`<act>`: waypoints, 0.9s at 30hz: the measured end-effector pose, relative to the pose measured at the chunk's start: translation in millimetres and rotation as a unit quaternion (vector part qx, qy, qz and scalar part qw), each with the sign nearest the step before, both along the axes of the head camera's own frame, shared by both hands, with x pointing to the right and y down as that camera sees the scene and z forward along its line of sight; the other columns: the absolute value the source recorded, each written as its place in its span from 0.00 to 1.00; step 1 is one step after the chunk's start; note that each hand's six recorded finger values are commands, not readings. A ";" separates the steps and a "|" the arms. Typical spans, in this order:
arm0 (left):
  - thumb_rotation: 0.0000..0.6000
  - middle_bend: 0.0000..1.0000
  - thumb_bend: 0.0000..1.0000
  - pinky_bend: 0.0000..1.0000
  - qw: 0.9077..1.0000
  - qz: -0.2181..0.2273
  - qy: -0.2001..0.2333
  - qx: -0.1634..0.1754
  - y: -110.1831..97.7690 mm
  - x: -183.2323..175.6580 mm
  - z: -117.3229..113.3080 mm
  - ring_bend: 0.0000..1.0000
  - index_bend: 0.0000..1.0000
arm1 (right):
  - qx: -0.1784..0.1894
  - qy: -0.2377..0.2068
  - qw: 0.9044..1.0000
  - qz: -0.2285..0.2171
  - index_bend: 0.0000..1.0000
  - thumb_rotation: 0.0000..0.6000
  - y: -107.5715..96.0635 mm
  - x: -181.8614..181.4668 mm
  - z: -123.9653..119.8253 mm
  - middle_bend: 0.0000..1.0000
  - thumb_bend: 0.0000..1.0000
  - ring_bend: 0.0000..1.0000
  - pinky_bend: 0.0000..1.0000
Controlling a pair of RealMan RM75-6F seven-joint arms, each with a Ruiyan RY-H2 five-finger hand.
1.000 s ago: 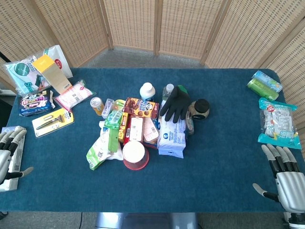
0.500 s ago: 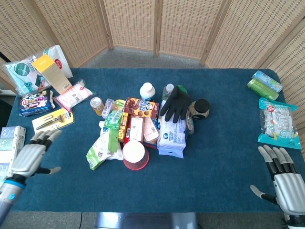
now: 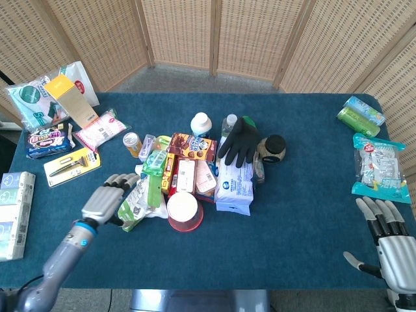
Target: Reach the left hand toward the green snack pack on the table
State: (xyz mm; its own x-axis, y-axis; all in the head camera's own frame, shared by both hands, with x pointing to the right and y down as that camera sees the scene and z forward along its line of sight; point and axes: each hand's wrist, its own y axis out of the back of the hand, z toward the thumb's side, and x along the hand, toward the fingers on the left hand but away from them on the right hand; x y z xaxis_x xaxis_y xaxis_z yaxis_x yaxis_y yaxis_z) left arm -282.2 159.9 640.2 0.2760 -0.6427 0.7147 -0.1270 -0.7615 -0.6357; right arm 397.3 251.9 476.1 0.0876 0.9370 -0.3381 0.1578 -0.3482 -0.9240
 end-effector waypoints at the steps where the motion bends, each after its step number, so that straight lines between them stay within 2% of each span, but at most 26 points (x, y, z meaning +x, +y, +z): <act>1: 1.00 0.00 0.00 0.00 1.000 0.001 -0.002 -0.001 -0.2 6.1 4.0 0.00 0.00 | 0.000 -0.001 1.000 0.001 0.00 1.00 -0.2 0.4 -0.5 0.00 0.00 0.00 0.00; 8: 1.00 0.00 0.00 0.00 1.000 -0.003 -0.020 0.008 -3.7 22.1 21.0 0.00 0.00 | 0.004 -0.009 1.000 0.004 0.00 1.00 -1.6 2.7 -5.3 0.00 0.00 0.00 0.00; 9: 1.00 0.00 0.00 0.03 1.000 -0.003 -0.024 0.010 -3.9 22.5 22.6 0.00 0.00 | 0.005 -0.010 1.000 0.005 0.00 1.00 -1.8 3.0 -5.9 0.00 0.00 0.00 0.00; 10: 1.00 0.00 0.00 0.11 0.999 -0.002 -0.030 0.012 -4.3 22.5 24.7 0.00 0.00 | 0.005 -0.010 1.000 0.005 0.00 1.00 -2.0 3.3 -6.2 0.00 0.00 0.00 0.00; 11: 1.00 0.00 0.00 0.24 0.999 -0.001 -0.034 0.014 -4.4 22.8 26.4 0.00 0.00 | 0.005 -0.011 1.000 0.006 0.00 1.00 -2.2 3.7 -6.5 0.00 0.00 0.00 0.00; 13: 1.00 0.00 0.00 0.60 0.999 0.003 -0.043 0.019 -4.4 25.1 30.5 0.07 0.05 | 0.005 -0.012 1.000 0.006 0.00 1.00 -2.4 3.8 -6.5 0.00 0.00 0.00 0.00; 14: 1.00 0.06 0.00 0.78 0.999 0.005 -0.045 0.022 -4.5 27.0 32.7 0.19 0.12 | 0.005 -0.013 1.000 0.006 0.00 1.00 -2.4 3.8 -6.5 0.00 0.00 0.00 0.00; 15: 1.00 0.19 0.00 0.90 0.999 0.006 -0.047 0.024 -4.8 27.8 33.6 0.37 0.24 | 0.004 -0.014 1.000 0.006 0.00 1.00 -2.4 3.6 -6.6 0.00 0.00 0.00 0.00; 16: 1.00 0.35 0.00 0.96 0.998 0.007 -0.049 0.031 -5.8 29.2 34.5 0.52 0.36 | 0.004 -0.015 1.000 0.006 0.00 1.00 -2.3 3.5 -6.8 0.00 0.00 0.00 0.00; 17: 1.00 0.56 0.00 1.00 0.998 0.008 -0.049 0.037 -6.4 30.7 34.5 0.69 0.51 | 0.004 -0.017 1.000 0.007 0.00 1.00 -2.3 3.5 -7.0 0.00 0.00 0.00 0.00; 18: 1.00 0.71 0.00 1.00 0.998 0.010 -0.049 0.043 -7.0 32.3 34.0 0.81 0.64 | 0.004 -0.018 1.000 0.007 0.00 1.00 -2.4 3.8 -7.3 0.00 0.00 0.00 0.00; 19: 1.00 0.80 0.01 1.00 0.997 0.011 -0.049 0.052 -7.8 34.3 33.1 0.89 0.72 | 0.004 -0.017 1.000 0.007 0.00 1.00 -2.6 4.2 -7.5 0.00 0.00 0.00 0.00; 21: 1.00 0.91 0.03 1.00 0.997 0.013 -0.049 0.066 -8.7 36.6 31.3 0.98 0.83 | 0.004 -0.018 1.000 0.008 0.00 1.00 -2.8 4.6 -7.4 0.00 0.00 0.00 0.00; 27: 1.00 0.95 0.04 1.00 0.995 0.010 -0.043 0.084 -9.9 36.4 20.5 1.00 0.87 | 0.004 -0.019 1.000 0.008 0.00 1.00 -2.9 5.0 -7.8 0.00 0.00 0.00 0.00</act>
State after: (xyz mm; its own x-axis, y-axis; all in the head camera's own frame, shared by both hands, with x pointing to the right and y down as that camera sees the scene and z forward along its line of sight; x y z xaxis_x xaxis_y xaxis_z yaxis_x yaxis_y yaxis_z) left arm -245.8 150.0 660.6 0.2330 -0.7504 0.6186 -0.0527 -0.6449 -0.7625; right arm 402.3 249.0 468.3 0.0840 0.9411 -0.3276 0.1980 -0.3380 -0.9201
